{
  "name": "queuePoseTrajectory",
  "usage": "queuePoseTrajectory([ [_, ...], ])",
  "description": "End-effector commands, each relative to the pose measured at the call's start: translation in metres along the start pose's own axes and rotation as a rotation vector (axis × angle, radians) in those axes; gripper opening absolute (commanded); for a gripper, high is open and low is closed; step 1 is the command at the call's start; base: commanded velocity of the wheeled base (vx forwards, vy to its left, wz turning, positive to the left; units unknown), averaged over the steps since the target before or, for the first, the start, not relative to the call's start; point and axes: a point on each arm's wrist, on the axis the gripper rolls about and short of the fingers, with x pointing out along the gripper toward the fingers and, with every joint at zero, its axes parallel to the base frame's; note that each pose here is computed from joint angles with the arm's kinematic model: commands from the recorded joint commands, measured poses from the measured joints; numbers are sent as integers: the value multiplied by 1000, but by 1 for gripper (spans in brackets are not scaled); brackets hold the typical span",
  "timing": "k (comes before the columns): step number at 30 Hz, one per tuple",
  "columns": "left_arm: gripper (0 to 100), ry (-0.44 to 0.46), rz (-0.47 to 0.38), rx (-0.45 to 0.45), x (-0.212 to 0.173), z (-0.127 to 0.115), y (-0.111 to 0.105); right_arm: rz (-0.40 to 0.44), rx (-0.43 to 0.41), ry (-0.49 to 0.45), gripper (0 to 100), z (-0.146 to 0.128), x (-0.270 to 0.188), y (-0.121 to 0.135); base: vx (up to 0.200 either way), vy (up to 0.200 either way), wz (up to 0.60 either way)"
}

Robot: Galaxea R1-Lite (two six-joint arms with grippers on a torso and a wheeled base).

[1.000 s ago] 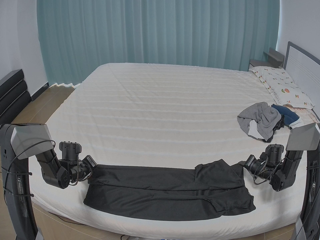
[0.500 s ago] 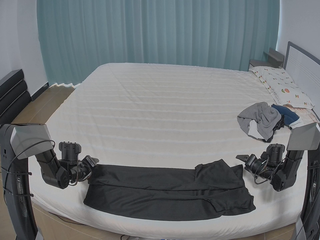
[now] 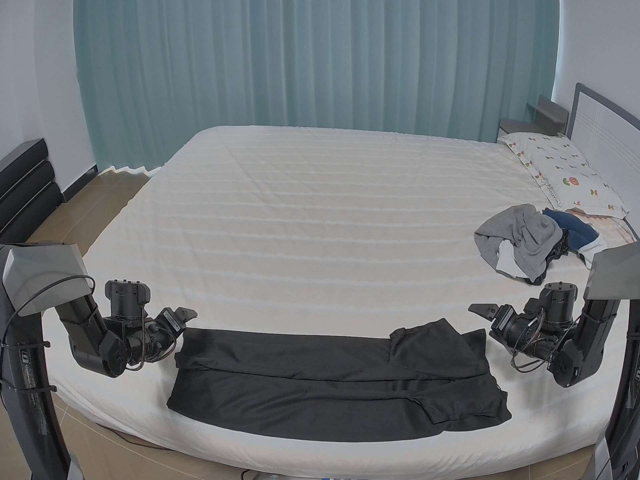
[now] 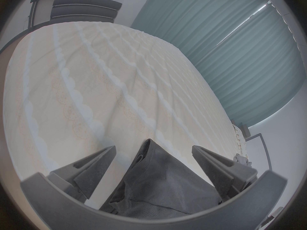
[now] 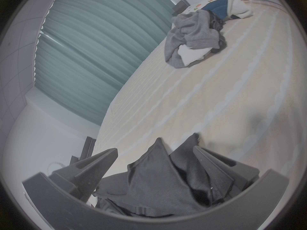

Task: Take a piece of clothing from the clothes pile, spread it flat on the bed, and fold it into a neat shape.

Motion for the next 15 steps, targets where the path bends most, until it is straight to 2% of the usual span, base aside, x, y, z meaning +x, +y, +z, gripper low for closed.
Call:
queuePoseTrajectory([
  [1,100,3,2,-1,-1,-1,1,9,-33,48,100,-12,10,5,0,0,0],
  [7,100,7,5,1,0,-2,1,-14,-159,97,100,-16,28,4,0,0,0],
  [15,100,9,7,2,1,-2,2,-43,-213,149,100,-25,41,-4,0,0,0],
])
